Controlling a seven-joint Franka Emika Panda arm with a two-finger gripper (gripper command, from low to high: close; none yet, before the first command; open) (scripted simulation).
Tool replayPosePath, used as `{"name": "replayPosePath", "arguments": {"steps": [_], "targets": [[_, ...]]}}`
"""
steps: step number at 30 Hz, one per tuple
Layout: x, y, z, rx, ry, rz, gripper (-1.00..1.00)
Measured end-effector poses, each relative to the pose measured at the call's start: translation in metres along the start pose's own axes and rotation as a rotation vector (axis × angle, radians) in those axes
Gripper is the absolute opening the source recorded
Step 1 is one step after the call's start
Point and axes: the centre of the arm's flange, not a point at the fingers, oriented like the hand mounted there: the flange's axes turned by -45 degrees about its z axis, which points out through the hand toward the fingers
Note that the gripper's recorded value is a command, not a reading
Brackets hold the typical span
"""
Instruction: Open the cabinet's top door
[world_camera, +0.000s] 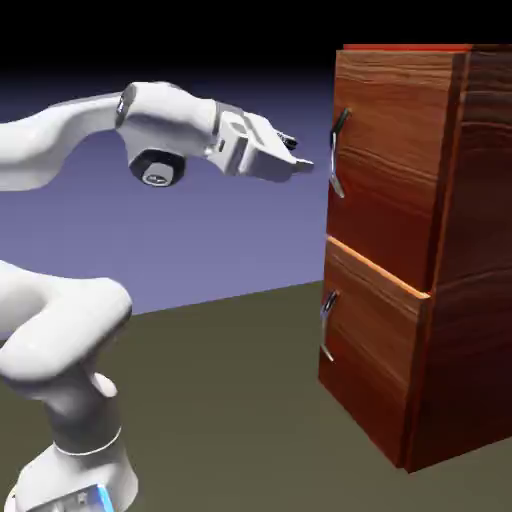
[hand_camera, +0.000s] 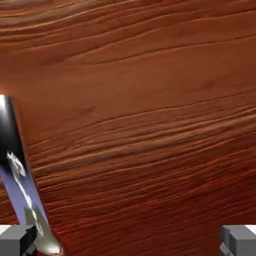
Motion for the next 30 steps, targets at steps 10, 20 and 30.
{"name": "replayPosePath", "arguments": {"steps": [10, 20, 30], "targets": [[-0.021, -0.039, 0.019, 0.04, 0.149, -0.087, 0.0], [-0.051, -0.054, 0.067, 0.069, 0.247, -0.208, 0.0], [-0.041, -0.047, 0.1, 0.138, 0.24, -0.217, -1.0]]}}
